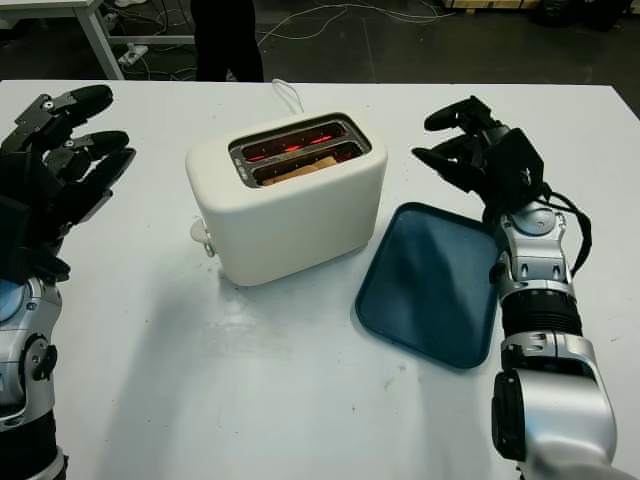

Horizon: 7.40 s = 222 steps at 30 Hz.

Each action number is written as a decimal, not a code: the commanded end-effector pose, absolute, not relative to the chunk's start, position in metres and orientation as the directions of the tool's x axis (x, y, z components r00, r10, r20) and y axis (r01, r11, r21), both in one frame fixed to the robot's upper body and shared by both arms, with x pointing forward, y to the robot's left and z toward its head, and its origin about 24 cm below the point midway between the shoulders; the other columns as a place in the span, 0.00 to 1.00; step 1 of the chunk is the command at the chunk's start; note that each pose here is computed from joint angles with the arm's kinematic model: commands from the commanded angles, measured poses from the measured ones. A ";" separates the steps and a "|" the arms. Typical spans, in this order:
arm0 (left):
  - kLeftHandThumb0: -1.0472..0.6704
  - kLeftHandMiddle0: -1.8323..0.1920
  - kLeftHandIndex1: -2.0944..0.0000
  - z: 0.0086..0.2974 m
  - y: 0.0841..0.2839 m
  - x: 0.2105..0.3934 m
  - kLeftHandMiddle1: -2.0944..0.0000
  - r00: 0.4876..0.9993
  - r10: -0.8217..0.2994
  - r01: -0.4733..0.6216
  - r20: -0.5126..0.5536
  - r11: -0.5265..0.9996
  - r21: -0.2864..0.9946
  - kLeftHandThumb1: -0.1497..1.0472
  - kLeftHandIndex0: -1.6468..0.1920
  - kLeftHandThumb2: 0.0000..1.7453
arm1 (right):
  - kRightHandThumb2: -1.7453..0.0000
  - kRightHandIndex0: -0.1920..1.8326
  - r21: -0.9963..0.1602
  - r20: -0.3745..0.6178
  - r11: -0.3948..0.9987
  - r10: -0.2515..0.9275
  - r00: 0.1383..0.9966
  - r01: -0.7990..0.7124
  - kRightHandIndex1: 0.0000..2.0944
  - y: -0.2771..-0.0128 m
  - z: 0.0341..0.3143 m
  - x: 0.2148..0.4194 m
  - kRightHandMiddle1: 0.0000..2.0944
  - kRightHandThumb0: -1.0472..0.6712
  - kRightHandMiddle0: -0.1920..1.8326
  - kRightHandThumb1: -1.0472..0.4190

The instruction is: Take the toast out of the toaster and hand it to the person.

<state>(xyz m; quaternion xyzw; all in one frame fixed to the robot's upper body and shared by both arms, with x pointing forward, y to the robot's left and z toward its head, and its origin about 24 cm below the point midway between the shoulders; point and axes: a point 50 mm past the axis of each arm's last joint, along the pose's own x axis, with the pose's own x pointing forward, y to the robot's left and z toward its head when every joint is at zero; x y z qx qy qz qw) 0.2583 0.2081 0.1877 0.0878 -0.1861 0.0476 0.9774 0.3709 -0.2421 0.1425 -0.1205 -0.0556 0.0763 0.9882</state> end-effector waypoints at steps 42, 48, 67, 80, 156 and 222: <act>0.28 0.78 0.77 0.187 0.208 0.256 0.57 0.923 0.065 -0.134 0.379 0.978 0.159 0.89 0.68 0.00 | 1.00 0.10 -0.261 0.105 0.956 0.170 0.980 -0.138 0.82 -0.243 0.148 0.372 0.75 0.00 0.15 0.18; 0.27 0.78 0.77 0.187 0.208 0.255 0.57 0.925 0.068 -0.135 0.375 0.979 0.156 0.88 0.68 0.00 | 1.00 0.10 -0.243 0.102 0.960 0.167 0.981 -0.138 0.82 -0.243 0.148 0.372 0.75 0.00 0.15 0.19; 0.27 0.78 0.77 0.186 0.209 0.256 0.58 0.925 0.064 -0.131 0.375 0.979 0.155 0.89 0.68 0.00 | 1.00 0.10 -0.256 0.106 0.957 0.172 0.979 -0.140 0.83 -0.243 0.148 0.371 0.75 0.00 0.15 0.18; 0.28 0.78 0.77 0.187 0.209 0.255 0.58 0.924 0.065 -0.129 0.376 0.980 0.149 0.88 0.68 0.00 | 1.00 0.10 -0.248 0.106 0.958 0.172 0.979 -0.142 0.82 -0.243 0.148 0.372 0.75 0.00 0.16 0.18; 0.27 0.78 0.77 0.187 0.208 0.255 0.58 0.925 0.069 -0.134 0.374 0.979 0.152 0.89 0.68 0.00 | 1.00 0.11 -0.243 0.108 0.958 0.183 0.977 -0.152 0.82 -0.241 0.149 0.373 0.75 0.00 0.17 0.19; 0.28 0.78 0.77 0.189 0.207 0.257 0.57 0.925 0.050 -0.117 0.378 0.981 0.156 0.89 0.69 0.00 | 1.00 0.14 -0.238 0.102 0.958 0.188 0.977 -0.159 0.81 -0.240 0.150 0.375 0.74 0.00 0.19 0.19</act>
